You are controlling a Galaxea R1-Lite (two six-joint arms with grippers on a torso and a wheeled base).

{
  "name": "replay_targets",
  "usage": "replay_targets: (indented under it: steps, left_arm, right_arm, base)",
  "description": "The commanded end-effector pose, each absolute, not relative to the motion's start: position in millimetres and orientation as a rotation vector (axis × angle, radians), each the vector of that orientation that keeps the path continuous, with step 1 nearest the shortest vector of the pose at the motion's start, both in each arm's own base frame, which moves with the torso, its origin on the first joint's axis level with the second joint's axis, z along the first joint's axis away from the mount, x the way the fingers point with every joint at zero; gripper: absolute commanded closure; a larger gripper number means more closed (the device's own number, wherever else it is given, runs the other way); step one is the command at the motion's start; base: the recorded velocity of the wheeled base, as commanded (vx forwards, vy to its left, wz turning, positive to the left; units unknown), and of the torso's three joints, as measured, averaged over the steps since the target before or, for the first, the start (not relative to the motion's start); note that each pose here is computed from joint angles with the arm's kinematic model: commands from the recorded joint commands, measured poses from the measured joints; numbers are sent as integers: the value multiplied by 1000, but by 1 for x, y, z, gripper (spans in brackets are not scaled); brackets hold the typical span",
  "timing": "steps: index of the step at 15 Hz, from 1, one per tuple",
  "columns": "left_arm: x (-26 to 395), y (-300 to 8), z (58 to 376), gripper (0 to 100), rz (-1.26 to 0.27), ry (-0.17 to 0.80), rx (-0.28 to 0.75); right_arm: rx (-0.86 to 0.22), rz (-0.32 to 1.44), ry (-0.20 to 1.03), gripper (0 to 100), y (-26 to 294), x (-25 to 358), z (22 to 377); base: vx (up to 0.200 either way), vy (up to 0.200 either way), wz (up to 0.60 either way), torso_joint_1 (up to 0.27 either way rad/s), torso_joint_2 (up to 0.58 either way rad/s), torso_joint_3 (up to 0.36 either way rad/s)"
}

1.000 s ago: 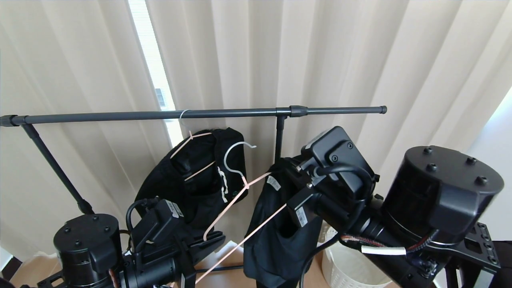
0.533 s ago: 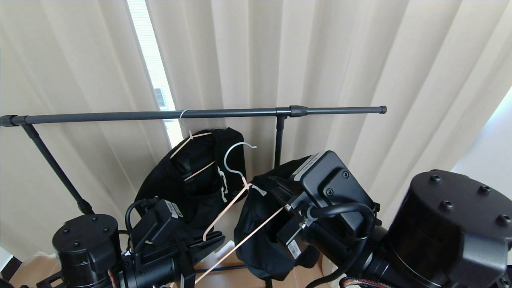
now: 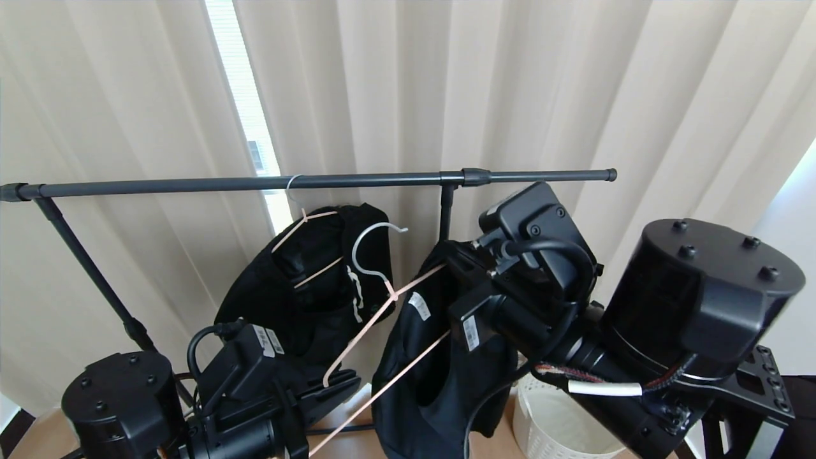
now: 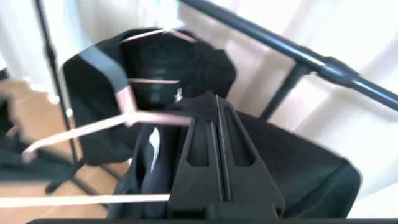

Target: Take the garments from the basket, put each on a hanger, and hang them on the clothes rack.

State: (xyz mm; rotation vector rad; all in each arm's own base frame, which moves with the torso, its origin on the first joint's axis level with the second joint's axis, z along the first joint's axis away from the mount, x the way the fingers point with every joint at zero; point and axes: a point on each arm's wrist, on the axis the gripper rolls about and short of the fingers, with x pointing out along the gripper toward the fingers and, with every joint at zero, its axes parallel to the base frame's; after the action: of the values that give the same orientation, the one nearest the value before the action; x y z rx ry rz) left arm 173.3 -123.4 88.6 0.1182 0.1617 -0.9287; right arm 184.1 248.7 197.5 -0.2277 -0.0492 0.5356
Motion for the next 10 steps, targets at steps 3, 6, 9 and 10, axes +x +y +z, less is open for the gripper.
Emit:
replay_targets:
  steps: [3, 6, 9, 10]
  left_arm:
    - [166, -127, 87, 100, -961, 164, 124]
    - [166, -126, 89, 100, -957, 137, 119]
    - [167, -126, 89, 100, -954, 140, 116]
    - [167, -126, 89, 100, -954, 142, 115]
  right_arm:
    - [-220, 516, -45, 100, 250, 193, 197]
    - [-233, 539, -34, 100, 252, 186, 192]
    - [-240, 583, -31, 100, 257, 172, 190]
    - [-236, 593, -37, 100, 258, 167, 192]
  base:
    - [0, 0, 0, 0, 0, 0]
    - [0, 0, 0, 0, 0, 0]
    - [0, 0, 0, 0, 0, 0]
    - [0, 0, 0, 0, 0, 0]
